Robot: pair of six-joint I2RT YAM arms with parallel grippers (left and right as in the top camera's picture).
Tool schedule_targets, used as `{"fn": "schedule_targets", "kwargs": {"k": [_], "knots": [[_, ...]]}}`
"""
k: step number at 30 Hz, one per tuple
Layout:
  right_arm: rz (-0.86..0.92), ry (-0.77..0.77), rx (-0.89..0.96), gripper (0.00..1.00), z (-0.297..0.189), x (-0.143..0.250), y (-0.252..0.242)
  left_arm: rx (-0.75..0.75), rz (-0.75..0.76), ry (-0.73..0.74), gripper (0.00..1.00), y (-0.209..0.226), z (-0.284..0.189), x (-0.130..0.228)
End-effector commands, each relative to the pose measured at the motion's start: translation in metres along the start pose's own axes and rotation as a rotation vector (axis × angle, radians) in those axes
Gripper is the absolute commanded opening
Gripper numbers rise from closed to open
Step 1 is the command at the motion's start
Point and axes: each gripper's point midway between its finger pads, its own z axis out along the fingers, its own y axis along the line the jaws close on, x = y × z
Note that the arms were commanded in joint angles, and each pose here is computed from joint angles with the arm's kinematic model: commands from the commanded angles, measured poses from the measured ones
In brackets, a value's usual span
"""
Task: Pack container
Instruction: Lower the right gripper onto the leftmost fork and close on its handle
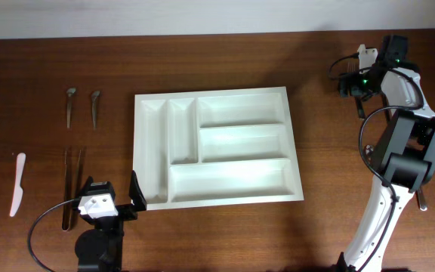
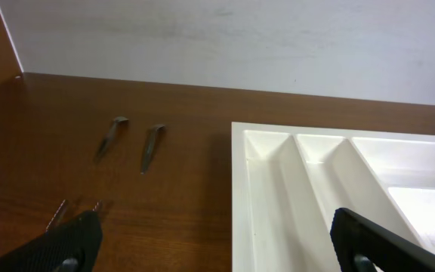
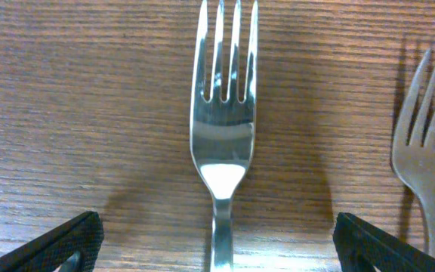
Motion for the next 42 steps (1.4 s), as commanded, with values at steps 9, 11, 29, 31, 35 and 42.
{"fn": "schedule_targets", "kwargs": {"k": [9,11,29,31,35,42], "knots": [[0.069,0.009,-0.075,0.99,0.007,0.014,-0.009,0.014,-0.002,0.001,0.99,-0.003,0.000,0.001],[0.059,0.017,-0.079,0.99,0.007,0.016,-0.008,0.014,-0.001,0.001,0.99,-0.003,0.000,0.001],[-0.047,0.072,-0.010,0.99,0.011,0.017,0.005,0.014,-0.002,0.001,0.99,-0.003,0.000,0.001],[-0.052,0.073,-0.013,0.99,0.011,0.017,0.009,0.014,-0.001,0.001,0.99,-0.003,0.000,0.001],[-0.052,0.073,-0.014,0.99,0.011,0.016,0.010,0.014,-0.002,0.001,0.99,-0.003,0.000,0.001],[-0.047,0.073,-0.012,0.86,0.011,0.017,0.007,0.014,-0.002,0.001,0.99,-0.003,0.000,0.001]]}}
